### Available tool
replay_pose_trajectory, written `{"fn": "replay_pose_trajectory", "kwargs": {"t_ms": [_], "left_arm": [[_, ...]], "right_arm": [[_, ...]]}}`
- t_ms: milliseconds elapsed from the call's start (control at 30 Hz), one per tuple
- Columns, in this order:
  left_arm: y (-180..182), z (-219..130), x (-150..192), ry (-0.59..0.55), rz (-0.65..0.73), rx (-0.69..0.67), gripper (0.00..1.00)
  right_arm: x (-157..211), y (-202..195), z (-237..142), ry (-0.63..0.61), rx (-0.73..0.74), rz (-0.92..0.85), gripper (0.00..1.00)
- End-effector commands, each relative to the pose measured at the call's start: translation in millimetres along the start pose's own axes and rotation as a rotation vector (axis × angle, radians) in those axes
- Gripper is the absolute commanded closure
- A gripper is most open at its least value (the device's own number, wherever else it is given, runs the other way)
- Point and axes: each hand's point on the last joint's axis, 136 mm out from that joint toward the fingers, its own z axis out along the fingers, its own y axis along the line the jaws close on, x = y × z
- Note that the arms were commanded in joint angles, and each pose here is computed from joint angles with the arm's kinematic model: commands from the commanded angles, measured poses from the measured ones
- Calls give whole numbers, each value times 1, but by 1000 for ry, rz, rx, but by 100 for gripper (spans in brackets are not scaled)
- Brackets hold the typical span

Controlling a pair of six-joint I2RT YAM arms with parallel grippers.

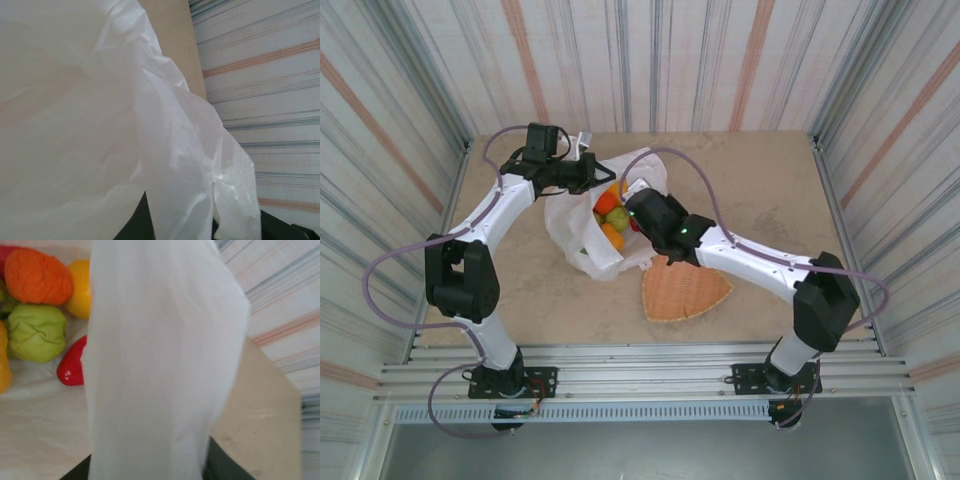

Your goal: Place the fruits into the plastic bag

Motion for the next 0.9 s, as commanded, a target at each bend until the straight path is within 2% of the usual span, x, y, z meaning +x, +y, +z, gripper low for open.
{"fn": "replay_pose_trajectory", "kwargs": {"t_ms": [0,133,267,367,500,600,700,867], "left_arm": [[14,4,4,17,-24,-26,99],[2,3,2,11,18,8,84],[-21,-12,-7,-102,186,21,63],[-31,-27,-12,-182,282,-3,44],[-36,-50,-23,-277,348,-90,31],[-40,-72,-31,-365,367,-160,23],[-42,-92,-34,-430,363,-242,22],[-27,-106,-10,-389,234,-333,22]], "right_arm": [[-1,-2,-7,-32,-107,152,77],[2,5,-5,-40,-250,290,88],[0,11,-3,-48,-336,387,98],[-4,12,-3,-62,-365,413,100],[-9,12,-3,-72,-386,420,100],[-11,14,-2,-75,-397,425,100],[-12,15,-1,-77,-404,430,100],[-10,14,2,-75,-407,438,100]]}}
